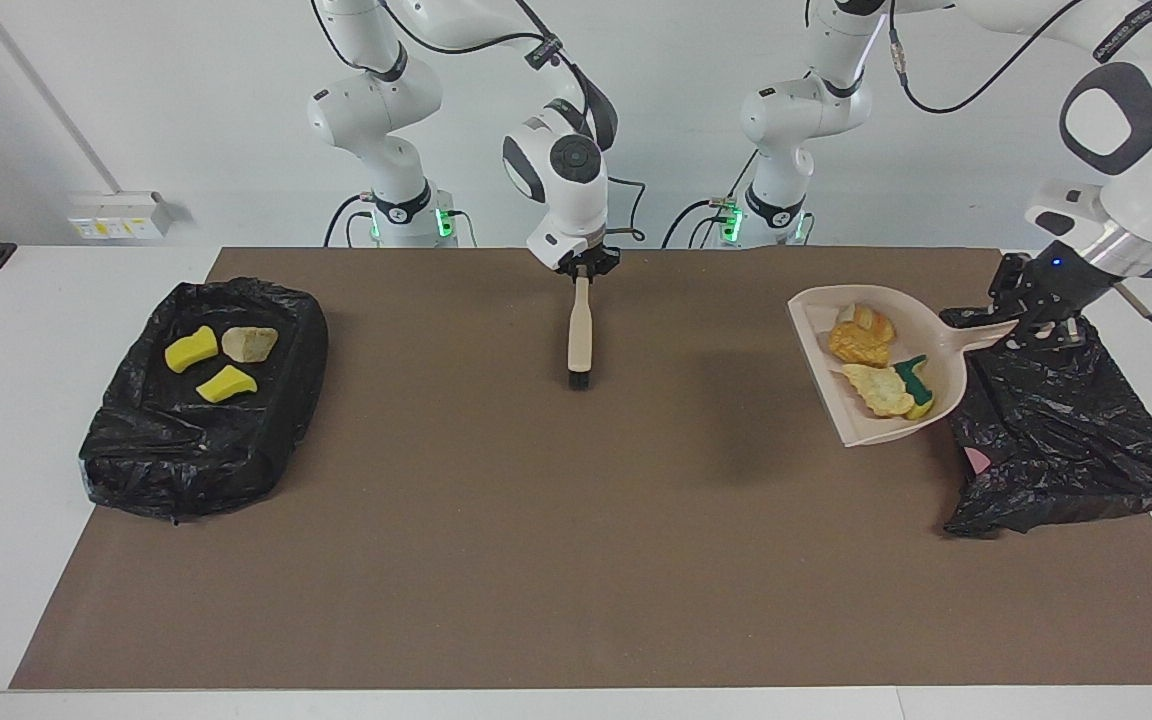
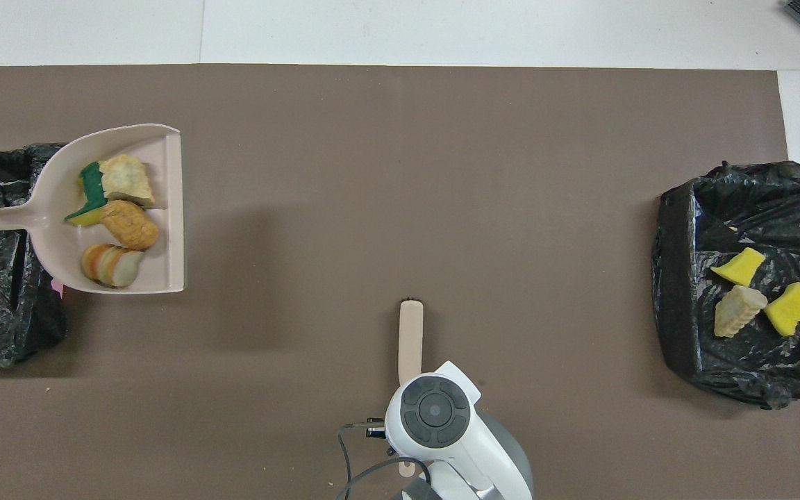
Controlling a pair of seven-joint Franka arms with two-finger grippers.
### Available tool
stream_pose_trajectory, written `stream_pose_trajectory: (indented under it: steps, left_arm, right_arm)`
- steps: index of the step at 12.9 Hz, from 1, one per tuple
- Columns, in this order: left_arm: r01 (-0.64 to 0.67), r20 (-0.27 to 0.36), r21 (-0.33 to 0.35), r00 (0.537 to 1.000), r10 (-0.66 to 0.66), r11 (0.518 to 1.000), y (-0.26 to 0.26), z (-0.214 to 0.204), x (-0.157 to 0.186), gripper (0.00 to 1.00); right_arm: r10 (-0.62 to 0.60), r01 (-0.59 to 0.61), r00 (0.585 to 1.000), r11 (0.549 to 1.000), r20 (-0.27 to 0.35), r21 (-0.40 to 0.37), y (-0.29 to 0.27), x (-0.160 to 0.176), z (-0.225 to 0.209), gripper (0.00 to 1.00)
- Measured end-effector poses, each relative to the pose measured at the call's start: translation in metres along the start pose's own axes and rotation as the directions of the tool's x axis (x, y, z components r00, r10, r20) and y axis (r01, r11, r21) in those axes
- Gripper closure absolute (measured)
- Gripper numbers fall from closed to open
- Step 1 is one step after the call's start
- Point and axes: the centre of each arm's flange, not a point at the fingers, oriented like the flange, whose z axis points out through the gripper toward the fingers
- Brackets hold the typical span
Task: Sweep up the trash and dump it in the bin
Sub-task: 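Tip the dustpan into the bag while the right gripper sets down the brush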
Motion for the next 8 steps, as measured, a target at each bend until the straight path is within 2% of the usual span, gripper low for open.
stream_pose_trajectory:
  steps: [2,3,5,6,8]
  left_arm:
    - [0.022,0.021,0.007,1.000,-0.022,1.000,0.012,-0.007,-0.056,0.69]
    - [0.010,0.053,0.006,0.999,-0.010,1.000,0.019,-0.010,-0.086,0.69]
    - [-0.010,0.107,0.036,0.994,0.006,0.999,0.031,-0.017,-0.137,0.69]
    - [-0.014,0.150,0.049,0.989,0.007,0.999,0.034,-0.019,-0.158,0.69]
    - [-0.035,0.283,0.059,0.959,0.017,0.998,0.031,-0.022,-0.177,0.69]
  right_arm:
    - [-0.005,0.006,1.000,1.000,-0.025,0.009,-0.002,0.005,-0.006,0.43]
    - [-0.011,0.011,0.998,1.000,-0.054,0.009,-0.001,0.012,-0.014,0.30]
    - [0.018,-0.015,0.993,1.000,-0.119,0.022,0.016,0.045,-0.043,0.07]
    - [0.031,-0.026,0.988,0.999,-0.153,0.037,0.032,0.068,-0.064,0.00]
    - [0.032,-0.023,0.979,0.999,-0.201,0.044,0.070,0.106,-0.104,0.00]
